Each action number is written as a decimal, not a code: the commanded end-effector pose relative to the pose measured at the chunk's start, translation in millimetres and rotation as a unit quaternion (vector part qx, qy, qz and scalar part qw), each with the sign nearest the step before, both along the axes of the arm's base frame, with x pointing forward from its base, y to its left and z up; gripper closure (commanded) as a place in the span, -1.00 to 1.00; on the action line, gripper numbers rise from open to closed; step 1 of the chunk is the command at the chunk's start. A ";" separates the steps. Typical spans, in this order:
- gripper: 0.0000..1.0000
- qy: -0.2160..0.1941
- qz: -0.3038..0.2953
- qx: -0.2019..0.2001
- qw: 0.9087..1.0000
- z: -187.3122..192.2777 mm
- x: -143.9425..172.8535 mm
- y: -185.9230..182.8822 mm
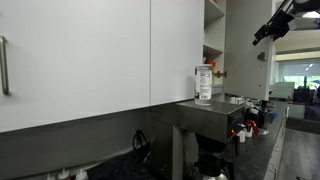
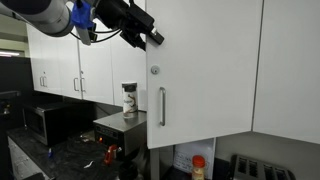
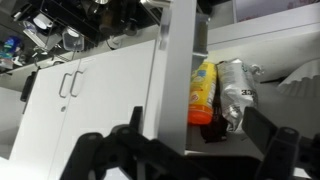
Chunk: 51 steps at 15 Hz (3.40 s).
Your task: Open the cabinet, retrieve the sugar, and then close the cabinet door
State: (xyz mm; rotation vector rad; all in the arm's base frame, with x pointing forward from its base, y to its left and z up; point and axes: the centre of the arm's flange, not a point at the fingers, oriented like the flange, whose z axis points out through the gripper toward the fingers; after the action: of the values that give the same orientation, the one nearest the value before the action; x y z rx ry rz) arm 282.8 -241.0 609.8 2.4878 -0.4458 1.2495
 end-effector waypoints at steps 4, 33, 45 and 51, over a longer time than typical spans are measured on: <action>-1.00 0.027 0.117 -0.031 0.992 -12.1 48.3 36.2; -1.00 0.098 0.353 -0.110 0.924 -48.2 219.3 78.3; -1.00 0.212 0.242 -0.066 0.945 -72.1 153.4 68.1; -1.00 0.272 0.203 -0.019 0.941 -72.2 114.8 78.9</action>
State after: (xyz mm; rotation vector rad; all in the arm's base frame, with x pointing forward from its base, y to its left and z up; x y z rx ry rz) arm 426.7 -172.3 536.2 2.8008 0.3002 0.7001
